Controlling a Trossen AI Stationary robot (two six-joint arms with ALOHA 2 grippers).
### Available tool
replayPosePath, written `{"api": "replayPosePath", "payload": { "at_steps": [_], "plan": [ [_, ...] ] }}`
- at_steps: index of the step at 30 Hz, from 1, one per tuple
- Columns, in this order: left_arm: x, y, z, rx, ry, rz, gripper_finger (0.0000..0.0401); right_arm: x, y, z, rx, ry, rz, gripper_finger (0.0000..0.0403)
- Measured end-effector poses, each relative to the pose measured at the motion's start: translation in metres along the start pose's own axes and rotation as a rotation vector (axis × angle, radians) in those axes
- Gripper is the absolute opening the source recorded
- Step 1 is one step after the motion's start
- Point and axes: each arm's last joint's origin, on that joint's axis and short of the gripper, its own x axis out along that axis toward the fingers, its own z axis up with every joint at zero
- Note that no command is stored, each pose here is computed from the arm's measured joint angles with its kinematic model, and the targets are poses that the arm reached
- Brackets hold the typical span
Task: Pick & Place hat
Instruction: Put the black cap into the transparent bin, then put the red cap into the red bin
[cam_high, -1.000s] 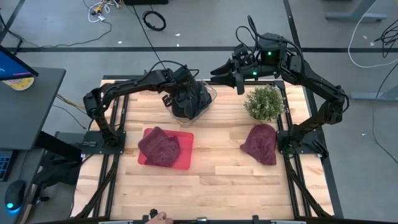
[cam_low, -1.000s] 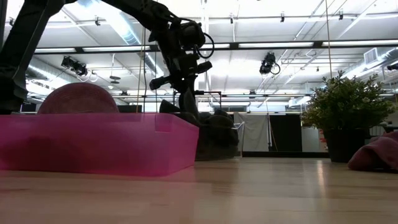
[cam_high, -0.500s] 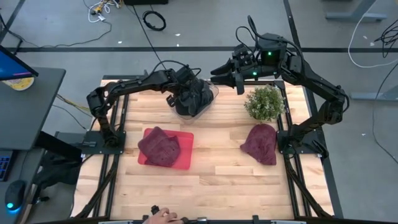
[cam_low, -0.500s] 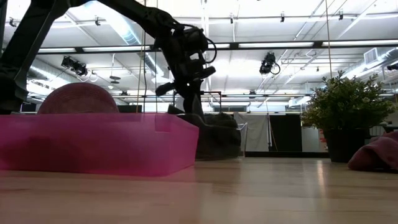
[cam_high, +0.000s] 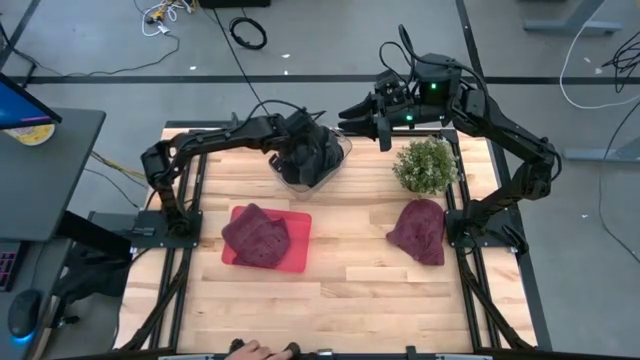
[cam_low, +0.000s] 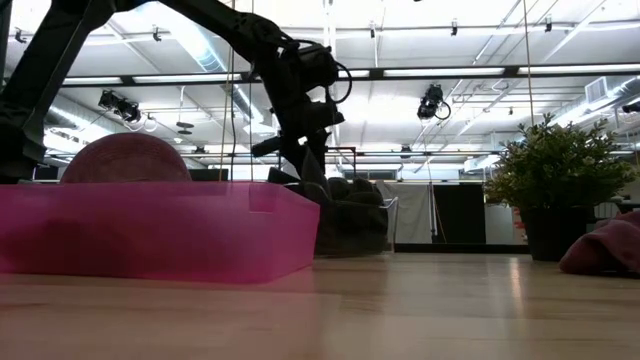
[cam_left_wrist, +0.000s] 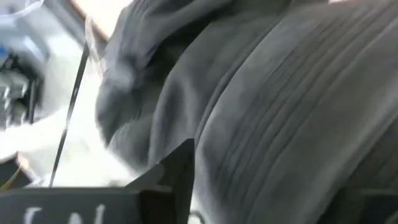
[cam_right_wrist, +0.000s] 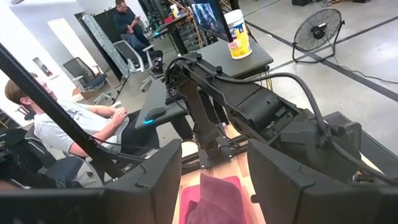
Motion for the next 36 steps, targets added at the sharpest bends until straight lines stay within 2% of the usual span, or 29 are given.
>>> {"api": "replayPosePath", "payload": {
  "at_steps": [7, 12, 17, 20, 24, 30, 33, 36],
  "plan": [
    [-0.021, 0.000, 0.004, -0.070, 0.040, 0.042, 0.0180, 0.000, 0.000, 0.000, 0.000, 0.000, -0.001, 0.0185],
    [-0.044, -0.004, 0.007, -0.104, 0.079, 0.062, 0.0199, 0.000, -0.001, 0.000, -0.001, 0.006, -0.005, 0.0185],
    [-0.077, -0.010, -0.002, -0.229, 0.110, 0.074, 0.0200, -0.008, -0.008, -0.005, 0.030, 0.062, -0.052, 0.0185],
    [-0.101, -0.012, -0.009, -0.322, 0.095, 0.126, 0.0195, -0.020, -0.011, -0.008, 0.043, 0.105, -0.090, 0.0185],
    [-0.137, -0.015, -0.017, -0.503, 0.038, 0.228, 0.0190, -0.038, -0.014, -0.021, 0.084, 0.235, -0.210, 0.0185],
    [-0.179, -0.024, -0.024, -0.903, -0.133, 0.292, 0.0188, -0.061, -0.007, -0.057, 0.185, 0.566, -0.450, 0.0185],
    [-0.193, -0.024, -0.022, -1.105, -0.256, 0.308, 0.0188, -0.063, 0.001, -0.074, 0.239, 0.687, -0.513, 0.0184],
    [-0.200, -0.020, -0.016, -1.197, -0.380, 0.321, 0.0188, -0.058, 0.005, -0.095, 0.273, 0.789, -0.540, 0.0185]
  ]
}}
